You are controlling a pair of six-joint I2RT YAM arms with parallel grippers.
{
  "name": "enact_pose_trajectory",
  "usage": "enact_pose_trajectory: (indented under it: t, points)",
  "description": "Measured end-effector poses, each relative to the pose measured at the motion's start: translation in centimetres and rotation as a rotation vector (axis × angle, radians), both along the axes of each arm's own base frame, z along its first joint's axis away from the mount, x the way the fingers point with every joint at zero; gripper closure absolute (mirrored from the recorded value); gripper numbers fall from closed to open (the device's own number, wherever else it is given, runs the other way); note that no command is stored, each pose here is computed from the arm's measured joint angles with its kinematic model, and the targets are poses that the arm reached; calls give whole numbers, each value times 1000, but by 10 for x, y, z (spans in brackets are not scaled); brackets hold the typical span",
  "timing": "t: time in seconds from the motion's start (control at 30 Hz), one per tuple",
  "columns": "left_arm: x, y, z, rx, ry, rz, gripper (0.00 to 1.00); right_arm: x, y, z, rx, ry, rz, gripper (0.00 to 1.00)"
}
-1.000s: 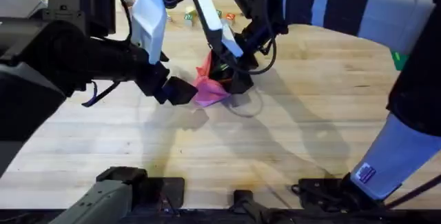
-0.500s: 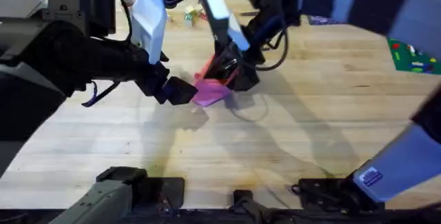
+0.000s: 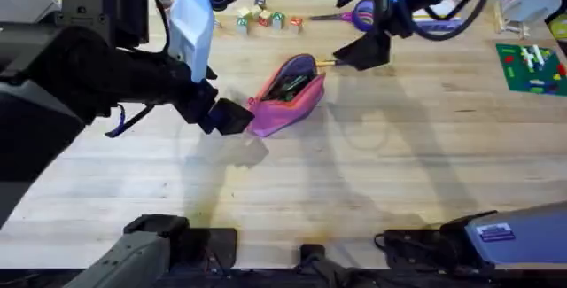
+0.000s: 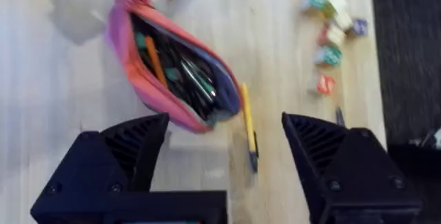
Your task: Unzip the bag, pick up the pens from the table one at a time and place them inside, then zip the bag closed.
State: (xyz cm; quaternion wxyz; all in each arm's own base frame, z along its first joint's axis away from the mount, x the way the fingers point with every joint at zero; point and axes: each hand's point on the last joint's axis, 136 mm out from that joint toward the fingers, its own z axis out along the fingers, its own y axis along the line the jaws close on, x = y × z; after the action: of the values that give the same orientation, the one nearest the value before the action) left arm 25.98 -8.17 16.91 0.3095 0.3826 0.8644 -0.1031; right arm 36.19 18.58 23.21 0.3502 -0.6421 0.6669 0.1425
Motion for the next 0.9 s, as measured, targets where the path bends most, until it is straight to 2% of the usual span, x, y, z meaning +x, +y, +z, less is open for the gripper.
enact_pose_trajectory:
  t: [0.3, 0.4, 0.67, 0.73, 0.77, 0.9]
  points:
    - [0, 0, 0, 0, 0, 0, 7, 15, -33, -2, -31, -4, -99, 4]
    - [0, 0, 0, 0, 0, 0, 8, 16, -34, -3, -40, -6, -104, 4]
    - [0, 0, 0, 0, 0, 0, 7, 29, -55, -11, -163, -53, -173, 4]
    - [0, 0, 0, 0, 0, 0, 7, 32, -58, -11, -189, -78, -172, 4]
    - [0, 0, 0, 0, 0, 0, 8, 36, -61, -12, -227, -117, -142, 3]
    - [0, 0, 0, 0, 0, 0, 7, 42, -59, -19, -255, -162, -71, 5]
